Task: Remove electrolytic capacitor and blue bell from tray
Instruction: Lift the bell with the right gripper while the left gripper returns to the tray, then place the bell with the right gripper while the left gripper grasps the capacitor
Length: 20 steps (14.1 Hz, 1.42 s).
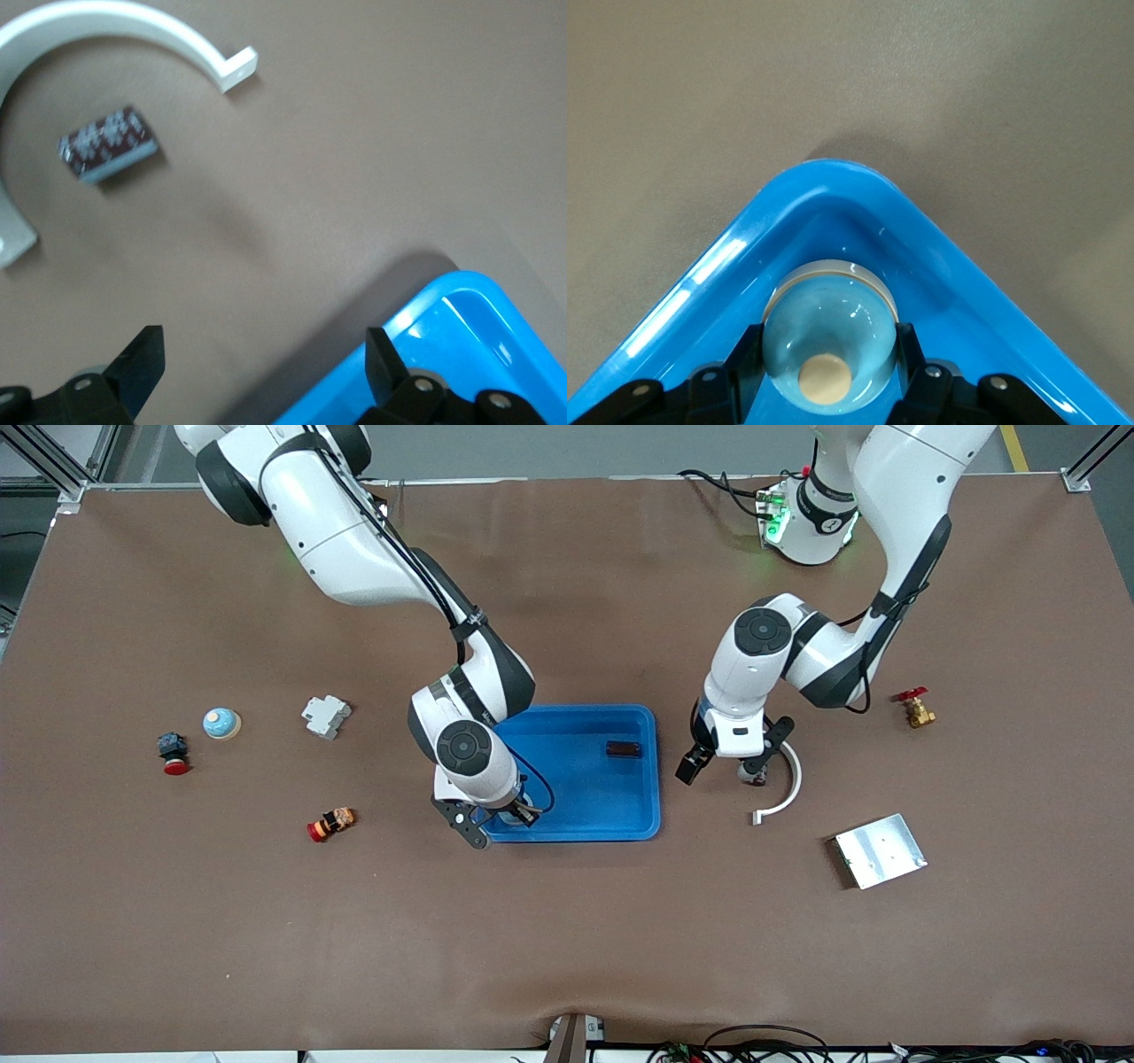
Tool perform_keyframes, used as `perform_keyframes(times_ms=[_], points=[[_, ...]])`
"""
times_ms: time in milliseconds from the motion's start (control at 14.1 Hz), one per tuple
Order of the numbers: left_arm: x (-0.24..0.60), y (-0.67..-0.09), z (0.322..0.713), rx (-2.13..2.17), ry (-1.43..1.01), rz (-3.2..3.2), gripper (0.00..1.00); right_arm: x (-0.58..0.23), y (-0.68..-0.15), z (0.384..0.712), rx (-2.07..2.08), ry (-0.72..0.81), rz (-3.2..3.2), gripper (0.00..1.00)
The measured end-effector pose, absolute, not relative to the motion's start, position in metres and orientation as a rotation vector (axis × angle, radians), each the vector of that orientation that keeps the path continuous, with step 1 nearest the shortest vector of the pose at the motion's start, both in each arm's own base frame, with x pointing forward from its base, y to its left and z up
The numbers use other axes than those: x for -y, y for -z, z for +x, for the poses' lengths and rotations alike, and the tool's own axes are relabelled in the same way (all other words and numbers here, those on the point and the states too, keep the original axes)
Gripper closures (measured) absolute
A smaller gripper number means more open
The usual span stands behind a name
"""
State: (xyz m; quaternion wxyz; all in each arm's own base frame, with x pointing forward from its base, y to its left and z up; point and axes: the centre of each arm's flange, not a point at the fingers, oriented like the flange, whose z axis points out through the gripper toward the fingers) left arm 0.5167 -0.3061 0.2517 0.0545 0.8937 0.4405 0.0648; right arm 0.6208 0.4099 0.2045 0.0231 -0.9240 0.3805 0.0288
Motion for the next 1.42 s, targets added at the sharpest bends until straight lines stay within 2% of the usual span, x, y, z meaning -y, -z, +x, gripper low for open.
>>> perform_keyframes(times_ms=[284, 496, 638, 1064, 1276, 1418], points=[[0.338, -0.248, 0.511, -1.568, -0.122, 2.643, 0.00, -0.389, -0.251, 0.636, -1.060, -0.124, -2.893, 0.36], [0.368, -0.241, 0.502, -1.669, -0.012, 2.594, 0.00, -0.328, -0.299, 0.657, -0.923, -0.194, -2.949, 0.36], [0.381, -0.240, 0.500, -1.772, 0.018, 2.534, 0.00, -0.273, -0.311, 0.668, -0.779, -0.230, -2.990, 0.36], [0.413, -0.230, 0.512, -2.005, 0.078, 2.346, 0.00, -0.084, -0.296, 0.647, -0.303, -0.350, -3.042, 0.36], [0.421, -0.220, 0.510, -2.027, 0.100, 2.337, 0.00, 0.004, -0.275, 0.632, -0.136, -0.310, -3.038, 0.36], [0.427, -0.213, 0.510, -2.028, 0.111, 2.341, 0.00, 0.045, -0.258, 0.625, -0.027, -0.222, -3.052, 0.36]])
